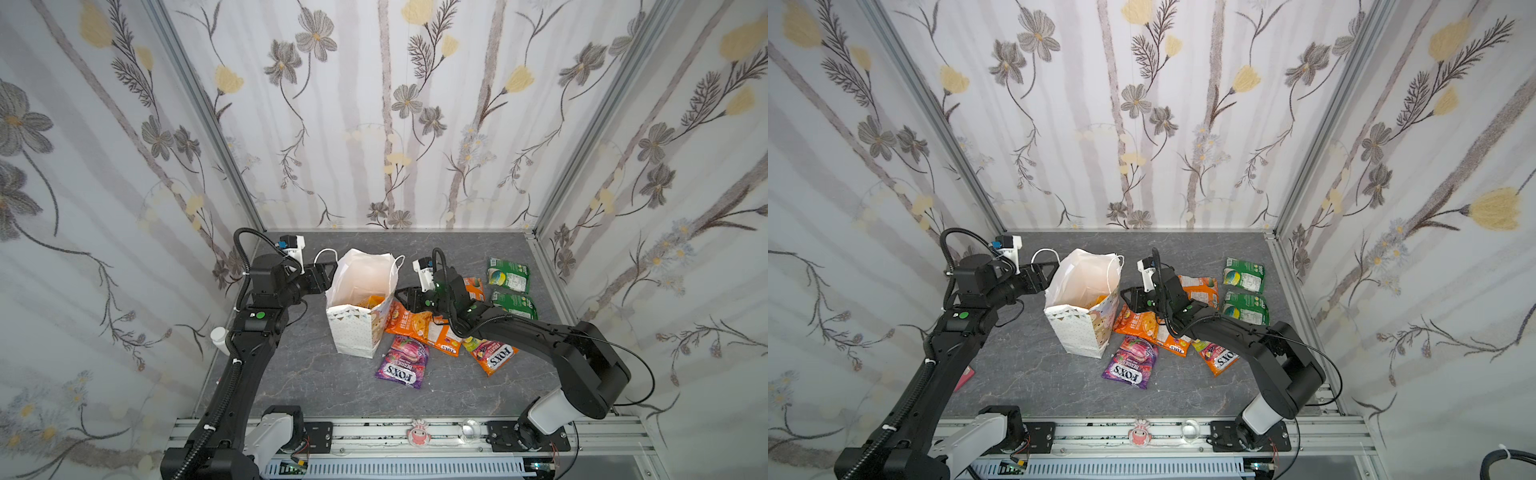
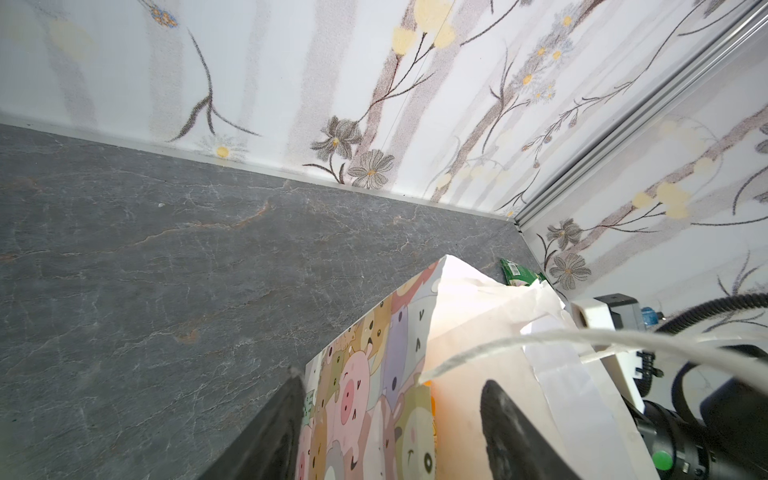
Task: Place the snacks into the paper bag
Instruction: 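Raise the right gripper out of the paper bag and draw it back, then move the right gripper over the purple FOX'S berries candy bag, then lower the right gripper onto the purple candy bag edge and close it, then lift the purple FOX'S bag with the right gripper toward the paper bag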
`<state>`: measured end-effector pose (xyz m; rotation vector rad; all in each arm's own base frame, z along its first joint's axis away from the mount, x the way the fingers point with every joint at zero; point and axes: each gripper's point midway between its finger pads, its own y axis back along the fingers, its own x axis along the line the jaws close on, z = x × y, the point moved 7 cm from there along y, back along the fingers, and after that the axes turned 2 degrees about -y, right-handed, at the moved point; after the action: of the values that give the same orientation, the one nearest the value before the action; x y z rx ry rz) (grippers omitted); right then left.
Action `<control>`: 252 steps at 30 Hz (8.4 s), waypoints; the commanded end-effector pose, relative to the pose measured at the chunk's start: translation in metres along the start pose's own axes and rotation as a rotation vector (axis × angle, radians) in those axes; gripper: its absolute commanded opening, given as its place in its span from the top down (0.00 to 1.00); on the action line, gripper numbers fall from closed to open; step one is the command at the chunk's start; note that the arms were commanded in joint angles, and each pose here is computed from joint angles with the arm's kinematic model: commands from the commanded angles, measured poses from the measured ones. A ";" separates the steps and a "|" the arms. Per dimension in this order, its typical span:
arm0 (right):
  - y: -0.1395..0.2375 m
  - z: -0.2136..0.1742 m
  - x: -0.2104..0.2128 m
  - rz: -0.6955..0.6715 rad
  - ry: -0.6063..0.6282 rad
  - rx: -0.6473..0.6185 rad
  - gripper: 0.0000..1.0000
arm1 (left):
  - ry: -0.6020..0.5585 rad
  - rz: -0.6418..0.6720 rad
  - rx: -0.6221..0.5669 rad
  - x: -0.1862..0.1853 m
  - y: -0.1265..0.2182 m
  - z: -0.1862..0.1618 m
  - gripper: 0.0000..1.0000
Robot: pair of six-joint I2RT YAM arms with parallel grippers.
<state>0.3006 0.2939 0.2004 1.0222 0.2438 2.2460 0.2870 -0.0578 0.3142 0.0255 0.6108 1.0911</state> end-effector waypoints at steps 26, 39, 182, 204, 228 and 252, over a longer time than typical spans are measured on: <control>-0.062 0.053 0.028 0.145 0.082 0.019 0.59 | -0.029 -0.022 -0.060 -0.007 0.008 0.008 0.32; 0.012 0.049 0.022 -0.072 0.127 -0.062 0.53 | -0.036 -0.007 -0.063 -0.007 0.010 0.010 0.32; 0.089 -0.218 0.000 -0.430 -0.247 0.230 1.00 | 0.008 0.119 -0.041 0.011 0.015 -0.011 0.32; 0.100 -0.143 0.056 -0.289 0.017 0.047 1.00 | 0.001 0.121 -0.055 0.010 0.018 -0.012 0.32; 0.142 -0.062 0.078 -0.196 0.092 -0.139 1.00 | 0.000 0.112 -0.058 0.009 0.018 -0.011 0.32; 0.157 0.020 0.161 -0.085 0.294 -0.191 1.00 | 0.012 0.093 -0.034 0.009 0.015 -0.015 0.31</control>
<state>0.1607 0.2686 0.3647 0.6102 0.1988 2.2467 0.2685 -0.0461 0.2992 0.0370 0.6160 1.2086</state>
